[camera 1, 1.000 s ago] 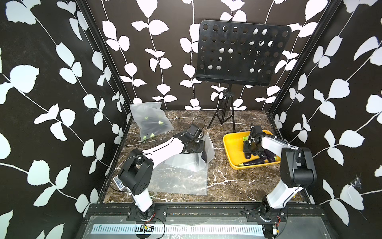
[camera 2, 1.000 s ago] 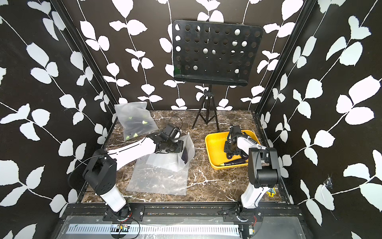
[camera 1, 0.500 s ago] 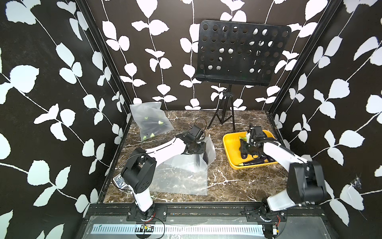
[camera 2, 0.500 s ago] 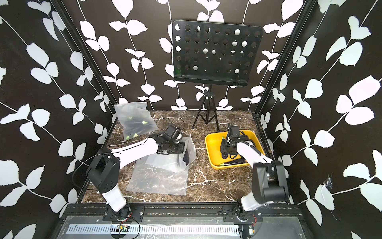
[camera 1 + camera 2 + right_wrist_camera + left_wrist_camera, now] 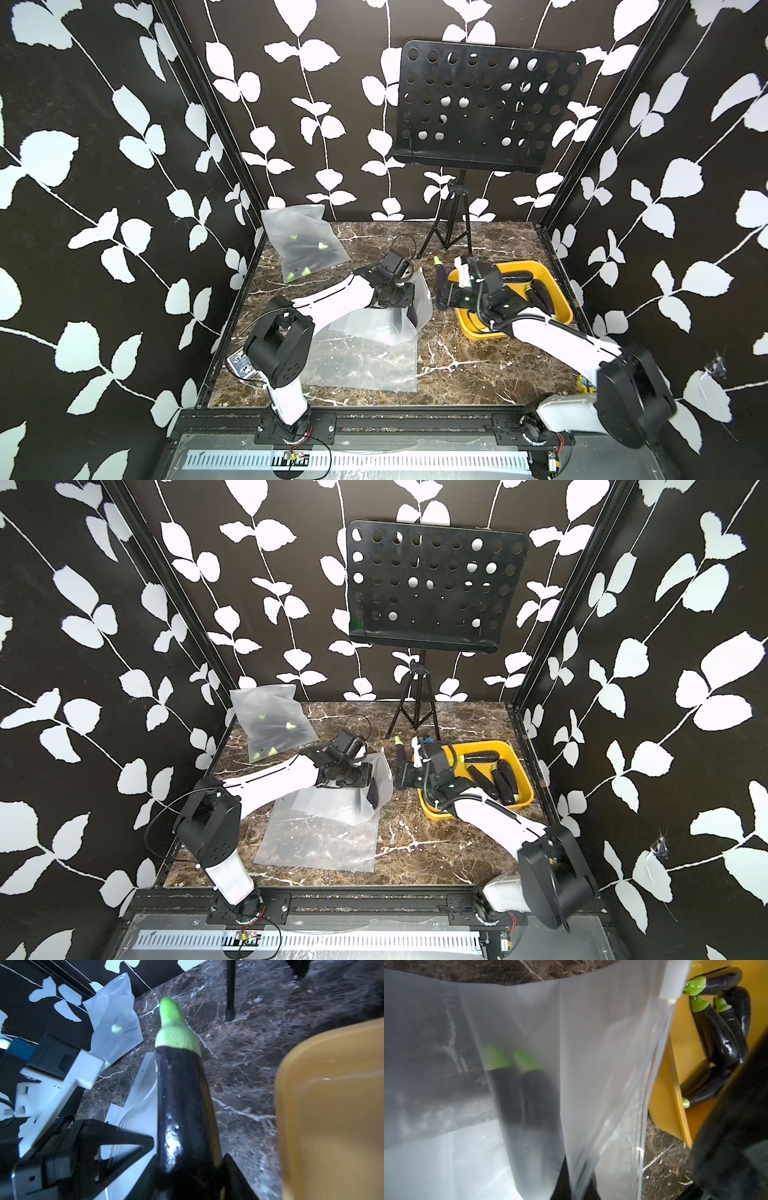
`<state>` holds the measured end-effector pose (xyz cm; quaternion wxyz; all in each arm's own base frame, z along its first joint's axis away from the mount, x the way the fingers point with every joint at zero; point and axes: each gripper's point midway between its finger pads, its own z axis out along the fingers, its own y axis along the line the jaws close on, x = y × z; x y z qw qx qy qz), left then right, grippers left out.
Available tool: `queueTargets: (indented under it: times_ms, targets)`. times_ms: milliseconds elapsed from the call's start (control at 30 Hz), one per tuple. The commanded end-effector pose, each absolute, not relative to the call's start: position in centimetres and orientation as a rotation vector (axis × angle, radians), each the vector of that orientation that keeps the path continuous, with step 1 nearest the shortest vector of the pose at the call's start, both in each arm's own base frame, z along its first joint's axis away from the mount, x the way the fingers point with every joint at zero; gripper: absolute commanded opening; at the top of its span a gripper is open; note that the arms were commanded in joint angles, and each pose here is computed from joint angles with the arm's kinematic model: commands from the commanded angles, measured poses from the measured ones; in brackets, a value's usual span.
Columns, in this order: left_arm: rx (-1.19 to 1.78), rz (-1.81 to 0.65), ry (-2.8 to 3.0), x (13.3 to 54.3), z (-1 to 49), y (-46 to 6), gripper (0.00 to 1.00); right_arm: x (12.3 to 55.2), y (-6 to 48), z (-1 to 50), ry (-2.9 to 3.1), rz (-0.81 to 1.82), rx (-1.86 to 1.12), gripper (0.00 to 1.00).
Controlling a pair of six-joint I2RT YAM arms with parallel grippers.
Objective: Place the eggplant in a zip-top bag and seal the zipper
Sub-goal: Place the eggplant in the zipper food storage bag.
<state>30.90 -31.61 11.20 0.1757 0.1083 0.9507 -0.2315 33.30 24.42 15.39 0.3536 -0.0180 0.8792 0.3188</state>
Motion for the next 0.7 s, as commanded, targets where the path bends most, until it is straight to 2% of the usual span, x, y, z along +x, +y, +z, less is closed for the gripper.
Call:
queueTargets:
  times_ms: [0,300,667]
  targets:
    - [0.297,-0.678,2.677,30.9,12.3,-31.9,0.00,34.5,27.4,18.4,2.093,0.943,-0.003,0.38]
    - [0.253,-0.750,2.641,31.2,14.0,-32.0,0.00,33.3,29.7,16.4,2.053,0.908,-0.005,0.38]
    - [0.241,-0.758,2.622,31.7,14.8,-31.9,0.00,30.4,28.9,13.6,2.160,0.884,0.017,0.40]
